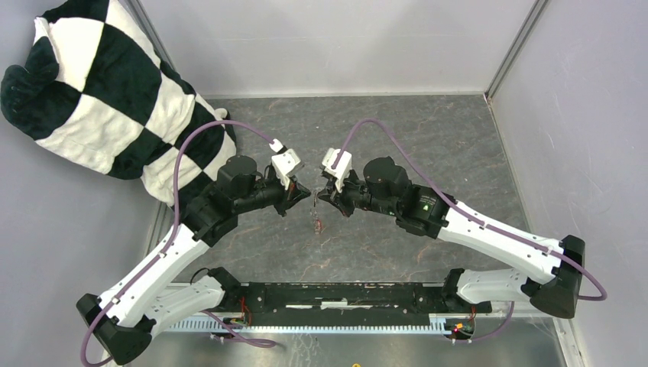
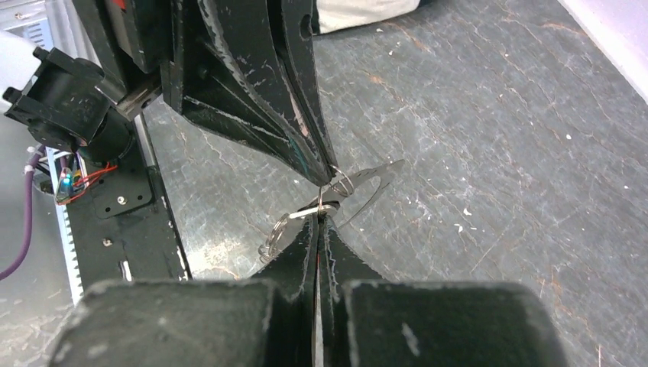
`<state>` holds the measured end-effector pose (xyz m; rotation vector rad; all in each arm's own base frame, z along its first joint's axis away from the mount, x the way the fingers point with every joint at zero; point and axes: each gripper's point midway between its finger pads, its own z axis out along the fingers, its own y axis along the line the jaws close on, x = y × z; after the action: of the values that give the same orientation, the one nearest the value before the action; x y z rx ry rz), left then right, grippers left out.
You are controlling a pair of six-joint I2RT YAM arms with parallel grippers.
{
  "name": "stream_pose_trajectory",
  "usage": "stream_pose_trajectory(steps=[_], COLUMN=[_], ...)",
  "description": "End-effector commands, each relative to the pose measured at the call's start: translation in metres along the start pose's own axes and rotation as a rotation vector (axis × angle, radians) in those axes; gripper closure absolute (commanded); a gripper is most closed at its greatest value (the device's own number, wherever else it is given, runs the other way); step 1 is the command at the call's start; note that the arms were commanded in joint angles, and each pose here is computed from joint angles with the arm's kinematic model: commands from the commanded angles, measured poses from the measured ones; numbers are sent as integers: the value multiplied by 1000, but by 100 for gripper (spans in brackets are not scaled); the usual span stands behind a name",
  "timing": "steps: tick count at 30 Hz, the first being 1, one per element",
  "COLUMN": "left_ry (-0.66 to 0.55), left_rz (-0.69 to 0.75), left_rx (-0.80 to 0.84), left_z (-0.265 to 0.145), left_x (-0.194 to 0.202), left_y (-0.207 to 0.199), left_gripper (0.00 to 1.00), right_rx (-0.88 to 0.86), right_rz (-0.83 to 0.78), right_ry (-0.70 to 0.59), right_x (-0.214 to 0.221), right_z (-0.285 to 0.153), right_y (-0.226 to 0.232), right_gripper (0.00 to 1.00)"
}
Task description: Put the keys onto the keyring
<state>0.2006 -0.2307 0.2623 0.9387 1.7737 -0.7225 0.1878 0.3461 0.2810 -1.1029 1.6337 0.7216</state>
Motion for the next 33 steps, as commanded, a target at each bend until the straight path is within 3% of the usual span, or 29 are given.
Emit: stream_pose_trajectory(steps=[1,33], left_ry=[-89,-74], left_rz=[39,77], left_rx=[-5,28], left_z=[-5,-7], left_x=[-25,-16], left_y=[-1,-6], left_gripper=[98,98], right_rx=[-19,92], right_rz=[20,38], right_ry=[-55,-94], right_x=[-9,-16], right_z=[9,5], right_y=[3,-16], right_gripper=[100,100])
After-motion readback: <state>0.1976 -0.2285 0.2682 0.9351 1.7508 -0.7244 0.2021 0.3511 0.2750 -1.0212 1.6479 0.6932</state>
